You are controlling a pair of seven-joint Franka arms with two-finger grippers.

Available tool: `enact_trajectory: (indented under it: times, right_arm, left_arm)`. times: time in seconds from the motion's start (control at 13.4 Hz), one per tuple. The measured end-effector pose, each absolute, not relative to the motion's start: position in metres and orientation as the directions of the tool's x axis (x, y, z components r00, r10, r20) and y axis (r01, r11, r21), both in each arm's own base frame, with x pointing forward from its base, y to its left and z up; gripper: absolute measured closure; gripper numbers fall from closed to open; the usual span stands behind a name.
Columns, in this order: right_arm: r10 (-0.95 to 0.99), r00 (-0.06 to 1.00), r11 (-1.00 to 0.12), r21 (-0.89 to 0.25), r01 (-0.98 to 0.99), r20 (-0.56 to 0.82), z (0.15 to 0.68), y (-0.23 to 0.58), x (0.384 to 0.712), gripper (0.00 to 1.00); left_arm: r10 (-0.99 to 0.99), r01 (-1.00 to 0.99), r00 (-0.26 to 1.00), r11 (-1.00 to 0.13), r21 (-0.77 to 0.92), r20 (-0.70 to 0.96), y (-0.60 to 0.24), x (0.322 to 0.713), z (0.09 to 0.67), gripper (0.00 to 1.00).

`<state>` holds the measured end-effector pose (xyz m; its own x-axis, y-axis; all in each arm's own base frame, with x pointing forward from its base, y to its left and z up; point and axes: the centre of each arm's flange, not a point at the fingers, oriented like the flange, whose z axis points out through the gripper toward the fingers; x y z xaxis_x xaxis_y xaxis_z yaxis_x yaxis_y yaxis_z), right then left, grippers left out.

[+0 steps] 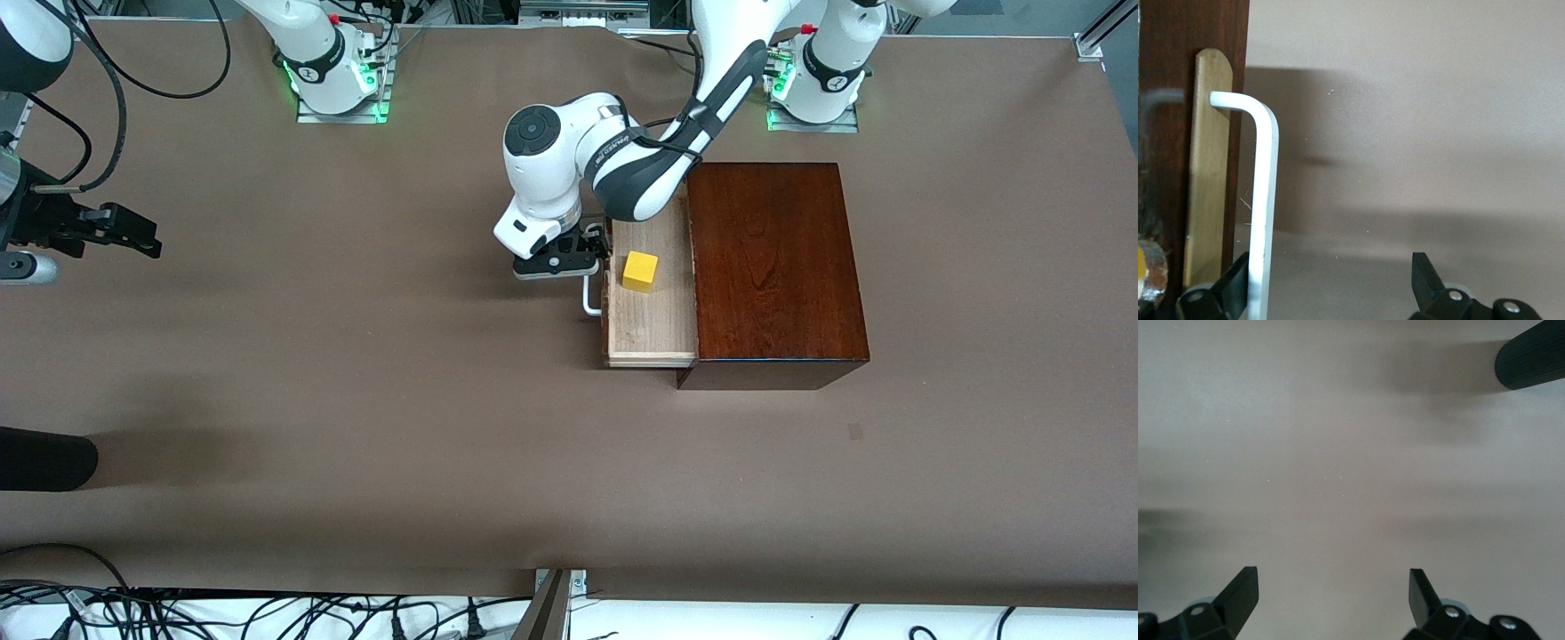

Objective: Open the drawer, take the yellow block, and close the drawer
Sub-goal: 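Pull the drawer out by its handle with the left gripper, then release the handle and raise the left gripper while the right gripper advances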

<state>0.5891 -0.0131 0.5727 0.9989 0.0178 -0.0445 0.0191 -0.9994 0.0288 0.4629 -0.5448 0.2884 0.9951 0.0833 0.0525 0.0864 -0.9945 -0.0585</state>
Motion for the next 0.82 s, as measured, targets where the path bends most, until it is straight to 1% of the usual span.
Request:
enact_trajectory:
  times: [0.52,0.82]
  right_arm:
    - [0.021,0.999,-0.999,0.029,0.022,-0.040,0.575,-0.011,0.590,0.00]
    - [0.064,0.997,-0.998,0.025,0.065,-0.040,0.575,0.022,0.589,0.00]
  left_arm:
    - [0.087,0.089,0.995,-0.994,-0.059,0.042,-0.550,0.460,0.298,0.00]
    - [0.088,0.089,0.996,-0.994,-0.064,0.027,-0.558,0.448,0.324,0.00]
